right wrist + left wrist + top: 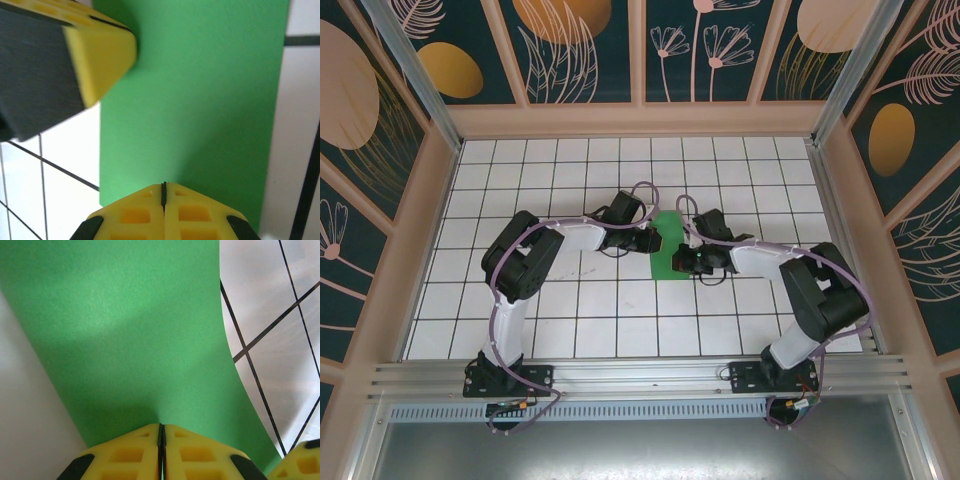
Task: Fold a paper plane with a square sheet of paper (fold left side to right side)
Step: Hold the square sheet of paper at the center of the table, then first fold the square sheet of paper in half at the center of the table, then fold the triangle a second time at the center of the table.
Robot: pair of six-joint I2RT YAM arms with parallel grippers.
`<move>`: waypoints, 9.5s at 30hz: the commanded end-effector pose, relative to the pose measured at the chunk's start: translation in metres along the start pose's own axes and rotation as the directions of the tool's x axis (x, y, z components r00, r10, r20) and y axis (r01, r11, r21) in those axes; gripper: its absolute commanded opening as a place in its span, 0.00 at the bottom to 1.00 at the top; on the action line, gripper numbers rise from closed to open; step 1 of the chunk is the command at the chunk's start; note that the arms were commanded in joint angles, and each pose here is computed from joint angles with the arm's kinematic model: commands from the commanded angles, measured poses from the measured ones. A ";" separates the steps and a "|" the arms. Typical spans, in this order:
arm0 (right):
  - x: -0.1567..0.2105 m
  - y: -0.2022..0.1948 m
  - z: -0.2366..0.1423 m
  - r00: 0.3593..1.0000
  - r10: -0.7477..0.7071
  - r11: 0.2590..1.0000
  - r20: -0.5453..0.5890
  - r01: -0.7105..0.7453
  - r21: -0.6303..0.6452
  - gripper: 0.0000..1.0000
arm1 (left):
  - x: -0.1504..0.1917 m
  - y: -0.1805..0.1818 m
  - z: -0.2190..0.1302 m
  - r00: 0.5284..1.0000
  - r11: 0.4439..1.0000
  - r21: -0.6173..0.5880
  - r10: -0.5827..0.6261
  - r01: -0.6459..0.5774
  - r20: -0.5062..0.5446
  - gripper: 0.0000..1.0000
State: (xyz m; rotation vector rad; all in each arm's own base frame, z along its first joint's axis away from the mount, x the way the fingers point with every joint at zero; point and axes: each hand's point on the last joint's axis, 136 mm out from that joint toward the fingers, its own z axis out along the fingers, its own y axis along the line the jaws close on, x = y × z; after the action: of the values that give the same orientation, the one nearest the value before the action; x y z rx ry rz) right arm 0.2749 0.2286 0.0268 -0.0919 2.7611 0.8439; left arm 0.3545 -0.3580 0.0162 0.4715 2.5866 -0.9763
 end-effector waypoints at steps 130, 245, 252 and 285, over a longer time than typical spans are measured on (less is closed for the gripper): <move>-0.030 -0.037 -0.081 0.949 0.150 0.988 0.279 -0.135 -0.071 0.81 | -0.017 0.005 0.004 0.987 0.987 -0.001 -0.159 0.160 0.035 0.15; -0.125 0.025 -0.056 0.974 0.177 0.954 0.141 -0.135 -0.267 0.60 | 0.038 -0.094 -0.020 0.873 0.742 -0.552 0.485 -0.380 0.050 0.00; -0.132 0.004 -0.113 0.925 0.183 0.964 0.333 -0.103 -0.244 0.69 | 0.027 -0.105 -0.027 0.934 0.894 -0.359 0.334 -0.269 0.130 0.00; -0.004 -0.030 -0.009 0.970 0.243 0.967 0.025 -0.240 -0.080 0.00 | 0.020 -0.085 -0.041 0.983 0.999 -0.042 0.000 0.007 0.183 0.00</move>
State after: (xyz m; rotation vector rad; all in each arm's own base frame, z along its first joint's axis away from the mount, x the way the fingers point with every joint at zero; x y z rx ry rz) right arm 0.2813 0.2002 0.0259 0.2344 2.7022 1.0414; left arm 0.2894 -0.3892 0.0701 0.3723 2.4719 -0.8904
